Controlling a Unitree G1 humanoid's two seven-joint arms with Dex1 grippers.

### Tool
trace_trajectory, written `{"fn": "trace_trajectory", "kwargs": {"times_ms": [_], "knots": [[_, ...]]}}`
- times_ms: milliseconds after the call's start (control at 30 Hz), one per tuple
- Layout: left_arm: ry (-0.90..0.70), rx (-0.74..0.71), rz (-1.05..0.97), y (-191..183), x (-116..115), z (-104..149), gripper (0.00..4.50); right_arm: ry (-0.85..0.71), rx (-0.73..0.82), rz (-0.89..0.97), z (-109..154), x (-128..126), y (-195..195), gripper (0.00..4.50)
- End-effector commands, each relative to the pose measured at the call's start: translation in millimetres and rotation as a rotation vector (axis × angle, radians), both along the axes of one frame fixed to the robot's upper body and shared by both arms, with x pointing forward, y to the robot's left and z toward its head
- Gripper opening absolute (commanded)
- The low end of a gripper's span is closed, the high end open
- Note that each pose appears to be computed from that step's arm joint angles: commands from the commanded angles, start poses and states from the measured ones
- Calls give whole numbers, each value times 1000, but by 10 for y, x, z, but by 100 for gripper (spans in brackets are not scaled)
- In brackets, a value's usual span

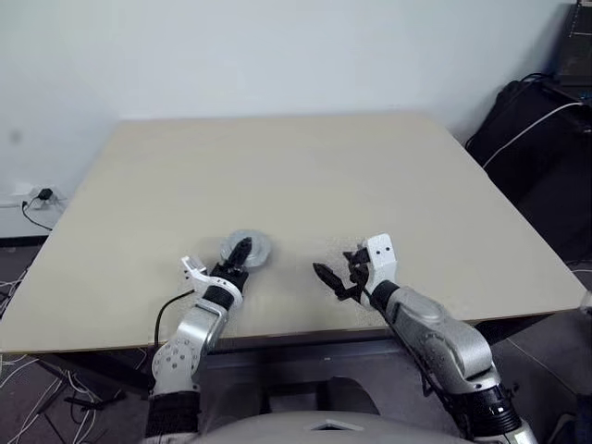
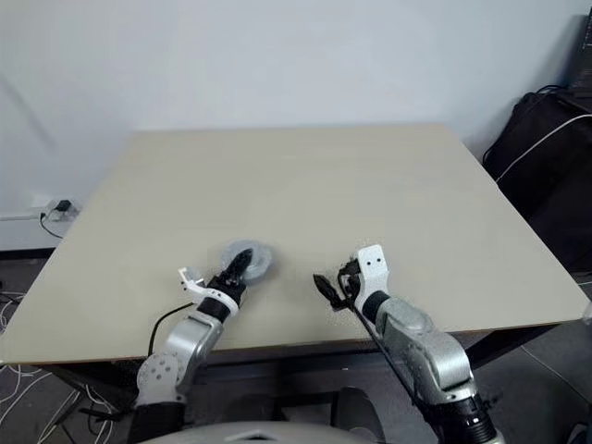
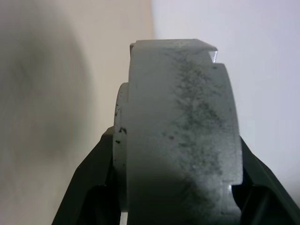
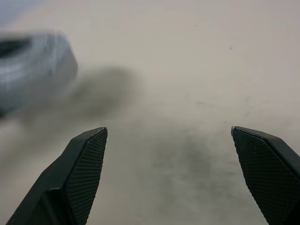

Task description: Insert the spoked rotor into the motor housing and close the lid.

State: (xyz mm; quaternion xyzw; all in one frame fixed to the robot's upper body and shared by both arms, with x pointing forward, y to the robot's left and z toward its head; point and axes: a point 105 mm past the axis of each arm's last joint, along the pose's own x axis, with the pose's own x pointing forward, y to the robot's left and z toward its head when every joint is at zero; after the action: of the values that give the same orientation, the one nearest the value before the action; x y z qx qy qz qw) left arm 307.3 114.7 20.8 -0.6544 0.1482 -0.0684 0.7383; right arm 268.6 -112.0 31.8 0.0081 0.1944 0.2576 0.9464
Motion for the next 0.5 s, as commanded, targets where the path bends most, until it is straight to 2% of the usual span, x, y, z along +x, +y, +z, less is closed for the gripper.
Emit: {"fn": "trace_trajectory", "kwargs": {"times_ms": [33, 167, 300, 500], "knots": [[-58, 14, 34, 30, 329, 192, 211, -99, -73, 0, 9, -10, -21, 450], [-60, 77, 19, 32, 621, 219, 211, -126, -142, -30, -110, -69, -87, 450], [-25, 116, 34, 56, 883, 218, 211, -187, -175, -160, -133, -66, -217, 450], [13, 176, 39, 51, 1095, 169, 211, -238, -178, -252, -121, -113, -270, 450]]}}
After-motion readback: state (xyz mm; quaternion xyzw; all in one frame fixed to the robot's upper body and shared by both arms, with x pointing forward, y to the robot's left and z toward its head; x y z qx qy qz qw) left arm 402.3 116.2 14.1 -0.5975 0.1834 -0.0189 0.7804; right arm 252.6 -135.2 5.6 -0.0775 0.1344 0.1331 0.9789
